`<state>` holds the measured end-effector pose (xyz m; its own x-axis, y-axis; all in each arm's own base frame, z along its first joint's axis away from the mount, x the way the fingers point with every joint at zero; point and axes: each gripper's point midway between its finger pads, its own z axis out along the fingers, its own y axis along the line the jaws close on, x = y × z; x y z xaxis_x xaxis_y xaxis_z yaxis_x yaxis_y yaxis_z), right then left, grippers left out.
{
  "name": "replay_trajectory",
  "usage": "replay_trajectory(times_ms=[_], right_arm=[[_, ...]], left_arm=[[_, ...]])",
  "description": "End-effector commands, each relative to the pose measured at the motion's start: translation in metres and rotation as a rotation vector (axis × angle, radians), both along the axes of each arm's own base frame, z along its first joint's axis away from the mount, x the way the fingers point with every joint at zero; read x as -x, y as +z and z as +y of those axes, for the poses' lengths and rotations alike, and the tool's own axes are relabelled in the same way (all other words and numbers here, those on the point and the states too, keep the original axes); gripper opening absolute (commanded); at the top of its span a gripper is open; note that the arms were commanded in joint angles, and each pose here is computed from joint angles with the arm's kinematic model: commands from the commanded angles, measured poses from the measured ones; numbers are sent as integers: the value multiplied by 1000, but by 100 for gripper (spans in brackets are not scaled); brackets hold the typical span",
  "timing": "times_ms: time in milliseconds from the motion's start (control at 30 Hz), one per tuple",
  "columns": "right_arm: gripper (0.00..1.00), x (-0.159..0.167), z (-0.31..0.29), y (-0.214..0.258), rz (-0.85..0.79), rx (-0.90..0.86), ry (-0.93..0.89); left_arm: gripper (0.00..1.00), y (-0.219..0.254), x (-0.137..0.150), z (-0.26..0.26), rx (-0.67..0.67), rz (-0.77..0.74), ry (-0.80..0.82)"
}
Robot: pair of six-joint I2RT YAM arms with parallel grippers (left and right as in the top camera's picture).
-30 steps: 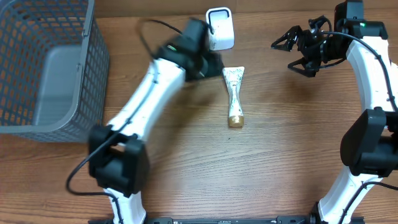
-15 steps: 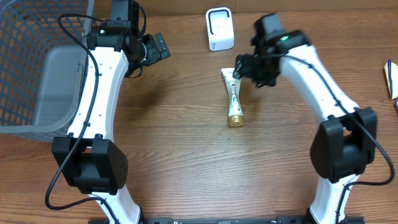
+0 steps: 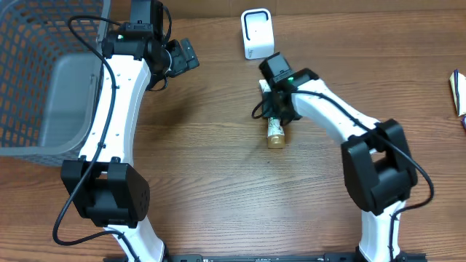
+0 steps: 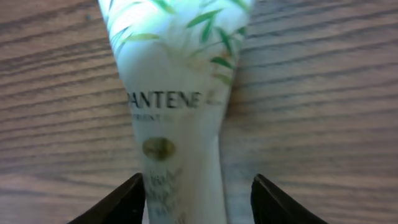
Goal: Scan the item barcode
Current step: 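Grasp the Pantene tube with the right gripper, then lift the Pantene tube up to the white scanner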
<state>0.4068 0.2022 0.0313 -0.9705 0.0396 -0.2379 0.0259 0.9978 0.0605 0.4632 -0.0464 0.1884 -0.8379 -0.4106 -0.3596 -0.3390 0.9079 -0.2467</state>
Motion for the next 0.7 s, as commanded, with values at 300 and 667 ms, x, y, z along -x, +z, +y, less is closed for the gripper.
replay_trajectory(times_ms=[300,667], right_arm=[[4,-6,5,3,-63,101,16],[4,-107,25,165,-460,-58,1]], left_arm=[[100,1,-2,1,-12,-7,-1],[100,1,-2,1,-13,-7,-2]])
